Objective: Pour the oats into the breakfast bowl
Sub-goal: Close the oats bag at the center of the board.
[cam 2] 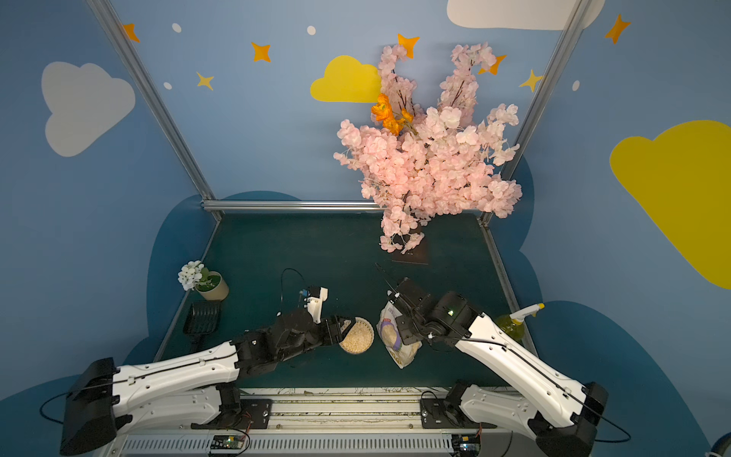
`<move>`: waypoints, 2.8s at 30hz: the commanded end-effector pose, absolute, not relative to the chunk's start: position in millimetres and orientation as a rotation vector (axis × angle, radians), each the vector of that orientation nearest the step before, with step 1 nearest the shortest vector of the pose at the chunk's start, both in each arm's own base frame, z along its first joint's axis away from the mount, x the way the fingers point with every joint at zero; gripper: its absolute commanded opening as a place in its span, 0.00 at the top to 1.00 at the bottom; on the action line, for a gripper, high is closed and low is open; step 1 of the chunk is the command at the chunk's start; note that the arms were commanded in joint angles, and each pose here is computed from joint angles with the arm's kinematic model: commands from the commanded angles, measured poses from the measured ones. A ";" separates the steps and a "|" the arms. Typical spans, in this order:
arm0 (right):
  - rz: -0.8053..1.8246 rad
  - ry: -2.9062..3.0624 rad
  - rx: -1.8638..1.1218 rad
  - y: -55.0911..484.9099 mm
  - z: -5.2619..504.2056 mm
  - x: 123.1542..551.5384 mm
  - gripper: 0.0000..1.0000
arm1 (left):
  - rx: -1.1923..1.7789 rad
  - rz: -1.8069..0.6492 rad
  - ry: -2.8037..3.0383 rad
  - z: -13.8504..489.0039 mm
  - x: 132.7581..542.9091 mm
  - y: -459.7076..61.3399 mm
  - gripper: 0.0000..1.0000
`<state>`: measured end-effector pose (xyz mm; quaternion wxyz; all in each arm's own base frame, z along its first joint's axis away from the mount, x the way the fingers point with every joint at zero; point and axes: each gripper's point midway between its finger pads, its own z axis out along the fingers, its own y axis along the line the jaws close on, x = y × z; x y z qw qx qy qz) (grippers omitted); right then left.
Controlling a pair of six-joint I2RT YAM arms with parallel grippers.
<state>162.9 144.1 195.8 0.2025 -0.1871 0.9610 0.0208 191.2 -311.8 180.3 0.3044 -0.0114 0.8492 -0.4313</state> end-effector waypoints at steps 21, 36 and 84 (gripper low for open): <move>0.140 2.623 -0.485 161.8 196.1 181.4 0.77 | 0.390 -1.311 2.186 146.4 183.8 -397.2 0.44; 0.332 2.576 -0.386 167.1 223.0 173.2 1.00 | 0.371 -1.265 2.223 135.0 193.6 -407.5 0.44; 0.144 2.573 -0.294 157.3 195.2 204.5 0.74 | 0.366 -1.278 2.253 139.2 189.0 -414.8 0.45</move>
